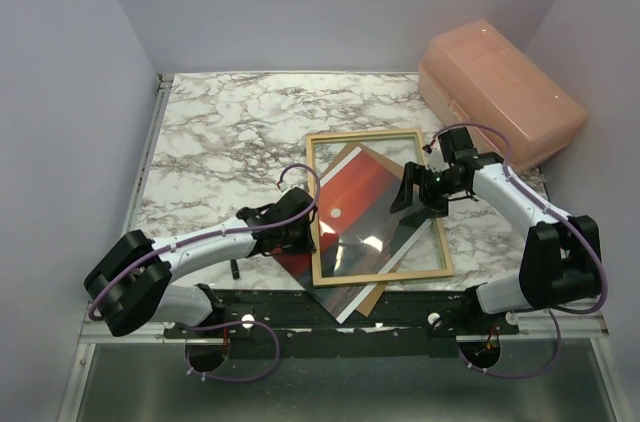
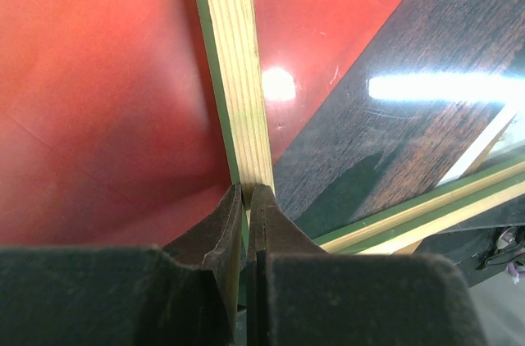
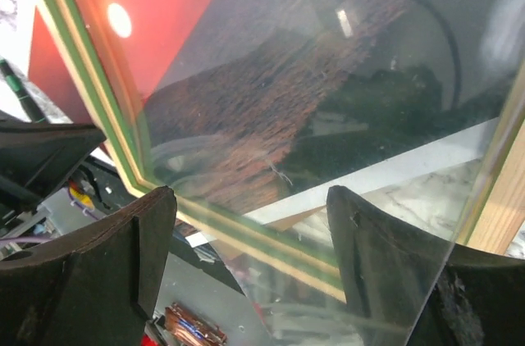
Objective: Put the photo into the frame
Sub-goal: Place the photo frame item in the photo frame.
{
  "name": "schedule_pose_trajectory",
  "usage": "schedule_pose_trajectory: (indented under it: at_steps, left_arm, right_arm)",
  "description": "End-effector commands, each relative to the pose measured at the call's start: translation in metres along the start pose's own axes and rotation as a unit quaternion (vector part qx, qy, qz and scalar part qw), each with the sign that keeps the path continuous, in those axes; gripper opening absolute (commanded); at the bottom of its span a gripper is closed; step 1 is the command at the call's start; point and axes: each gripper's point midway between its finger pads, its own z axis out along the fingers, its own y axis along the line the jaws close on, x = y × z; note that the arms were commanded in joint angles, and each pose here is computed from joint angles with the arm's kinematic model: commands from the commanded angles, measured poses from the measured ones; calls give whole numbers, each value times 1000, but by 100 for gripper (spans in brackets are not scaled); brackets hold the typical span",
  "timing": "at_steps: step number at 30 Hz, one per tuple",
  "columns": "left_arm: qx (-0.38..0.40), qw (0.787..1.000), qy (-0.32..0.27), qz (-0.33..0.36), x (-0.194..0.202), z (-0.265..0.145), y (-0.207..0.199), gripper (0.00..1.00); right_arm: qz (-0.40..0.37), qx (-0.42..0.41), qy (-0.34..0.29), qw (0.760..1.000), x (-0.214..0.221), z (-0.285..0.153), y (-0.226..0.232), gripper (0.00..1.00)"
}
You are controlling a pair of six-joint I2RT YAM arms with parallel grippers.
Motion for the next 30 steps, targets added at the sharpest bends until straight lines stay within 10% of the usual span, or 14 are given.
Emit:
schedule_pose_trajectory:
  at_steps: [1,21,30]
  left_arm:
    - [-101,993,49,23,34,10,53,1]
    - [-110,993,46,20,39,7,61,1]
    - [-110,993,48,21,39,8,60,1]
  right_arm:
    - [4,32,0,999,1,15,-13,81]
    - [-42,-123,-49,990,-13,-44,73,68]
    - [-40,-148,-22,988,-5,-32,73,27]
